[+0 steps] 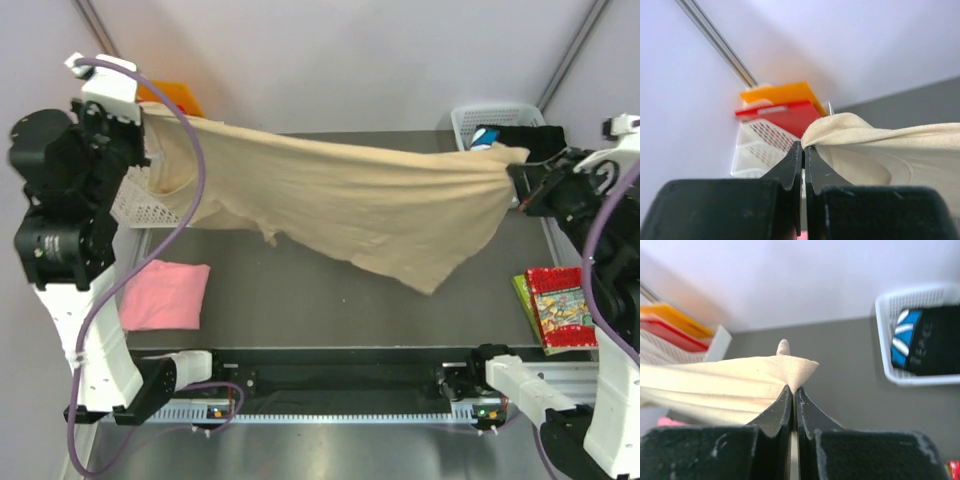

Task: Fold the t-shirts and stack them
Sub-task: Flatten the tshirt out

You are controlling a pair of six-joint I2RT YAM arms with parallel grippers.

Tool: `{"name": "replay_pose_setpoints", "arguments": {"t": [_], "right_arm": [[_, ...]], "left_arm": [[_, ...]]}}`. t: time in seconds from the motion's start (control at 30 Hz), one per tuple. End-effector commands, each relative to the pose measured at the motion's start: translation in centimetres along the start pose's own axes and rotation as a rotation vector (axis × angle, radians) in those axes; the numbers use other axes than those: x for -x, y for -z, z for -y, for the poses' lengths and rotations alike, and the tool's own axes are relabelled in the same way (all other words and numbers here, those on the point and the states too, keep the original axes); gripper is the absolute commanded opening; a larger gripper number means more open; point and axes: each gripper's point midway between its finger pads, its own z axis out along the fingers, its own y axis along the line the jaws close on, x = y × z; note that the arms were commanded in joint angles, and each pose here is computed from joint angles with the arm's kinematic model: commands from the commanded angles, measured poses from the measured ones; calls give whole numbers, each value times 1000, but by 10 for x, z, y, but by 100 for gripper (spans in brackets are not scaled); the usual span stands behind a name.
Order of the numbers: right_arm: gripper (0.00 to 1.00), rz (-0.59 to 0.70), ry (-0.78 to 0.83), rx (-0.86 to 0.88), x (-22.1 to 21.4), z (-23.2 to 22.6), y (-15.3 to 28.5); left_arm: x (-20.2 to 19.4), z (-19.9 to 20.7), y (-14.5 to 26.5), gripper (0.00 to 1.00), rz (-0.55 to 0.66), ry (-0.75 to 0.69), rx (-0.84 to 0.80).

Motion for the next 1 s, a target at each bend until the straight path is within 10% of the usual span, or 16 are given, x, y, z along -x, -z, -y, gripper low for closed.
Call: {"name": "replay_pose_setpoints", "arguments": {"t": [0.0,0.43,0.67,0.97], "right_arm": [[0,93,5,-45,31,3,0],[0,-222,-34,-342,-81,86,-177],[0,-319,-69,-302,-106,85,-229],[0,-463,-60,-354,-181,107,-200]], "left_arm": [[21,-4,7,0,52,16,-3],[-240,100,-116,0,-592,32,-302],[-233,87,-214,0,-672,54,-255],[-307,140,-158,0,-771,53,-385]]}}
